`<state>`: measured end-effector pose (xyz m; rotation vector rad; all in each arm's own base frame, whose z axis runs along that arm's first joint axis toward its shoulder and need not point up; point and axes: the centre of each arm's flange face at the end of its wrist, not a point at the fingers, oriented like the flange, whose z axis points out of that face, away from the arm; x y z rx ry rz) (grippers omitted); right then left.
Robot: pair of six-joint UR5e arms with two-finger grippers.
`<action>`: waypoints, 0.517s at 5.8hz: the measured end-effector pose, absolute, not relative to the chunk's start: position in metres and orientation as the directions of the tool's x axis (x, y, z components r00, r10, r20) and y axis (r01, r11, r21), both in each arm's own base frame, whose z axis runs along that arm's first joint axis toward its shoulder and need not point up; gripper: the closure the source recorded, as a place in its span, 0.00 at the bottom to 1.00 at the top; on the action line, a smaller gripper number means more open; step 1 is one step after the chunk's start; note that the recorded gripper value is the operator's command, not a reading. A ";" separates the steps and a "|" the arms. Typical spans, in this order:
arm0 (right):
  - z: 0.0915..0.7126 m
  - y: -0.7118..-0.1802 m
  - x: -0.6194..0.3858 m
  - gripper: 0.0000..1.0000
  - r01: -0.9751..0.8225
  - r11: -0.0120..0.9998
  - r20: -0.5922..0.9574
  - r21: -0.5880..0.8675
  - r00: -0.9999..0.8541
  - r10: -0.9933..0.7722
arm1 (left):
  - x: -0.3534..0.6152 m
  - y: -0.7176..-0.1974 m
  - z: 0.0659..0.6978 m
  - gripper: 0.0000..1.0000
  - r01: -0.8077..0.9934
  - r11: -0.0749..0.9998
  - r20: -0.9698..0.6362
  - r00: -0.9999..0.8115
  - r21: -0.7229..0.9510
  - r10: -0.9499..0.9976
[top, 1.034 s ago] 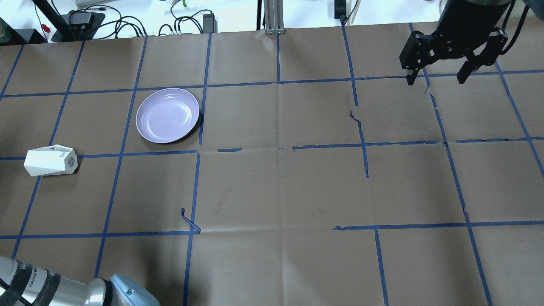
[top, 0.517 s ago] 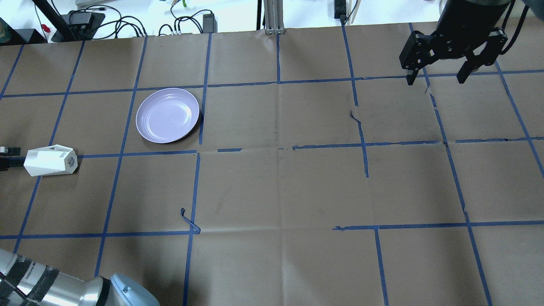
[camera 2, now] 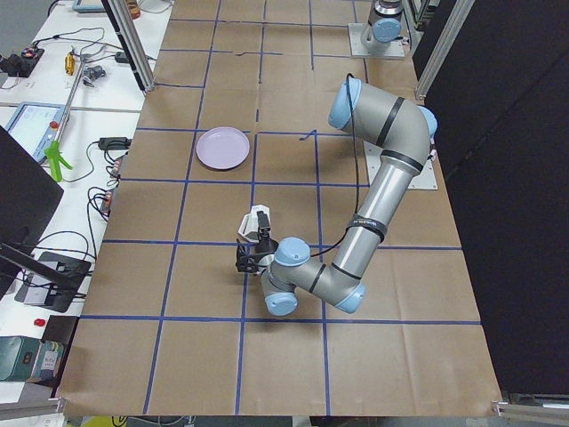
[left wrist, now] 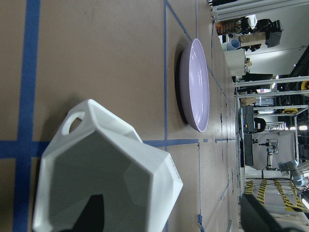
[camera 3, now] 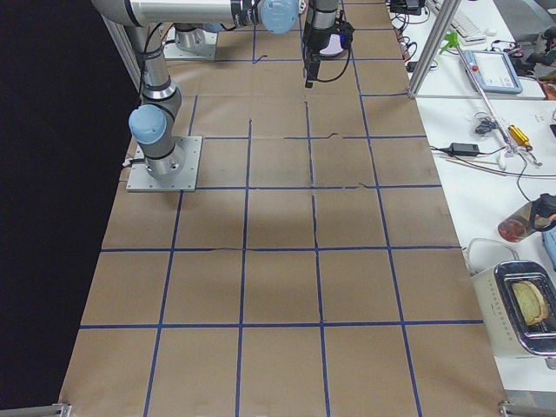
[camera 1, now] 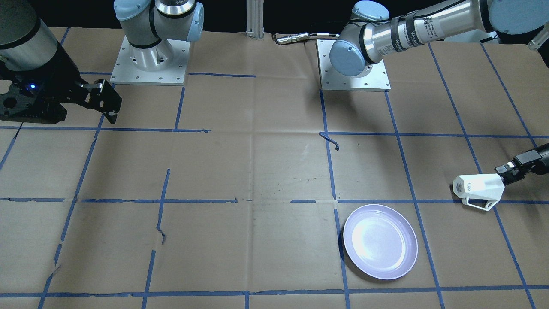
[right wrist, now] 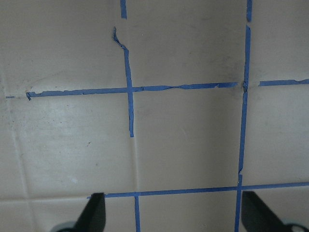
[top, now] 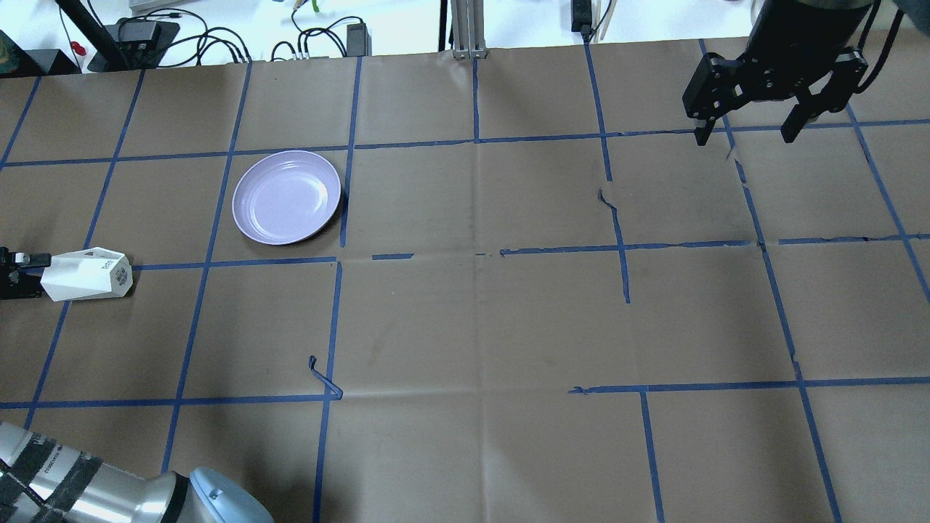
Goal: Flip cup and place on plate
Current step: 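Grasp the white hexagonal cup lying on its side with the left gripper, then lift the cup and carry it toward the lavender plate with the left gripper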
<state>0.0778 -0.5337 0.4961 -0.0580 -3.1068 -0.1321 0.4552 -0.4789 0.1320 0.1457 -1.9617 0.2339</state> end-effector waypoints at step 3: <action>0.496 -0.534 0.078 0.00 0.039 0.996 0.033 0.084 -0.999 0.036 | 0.461 -0.485 0.129 1.00 -0.227 0.964 0.906 -0.423 -0.141 0.032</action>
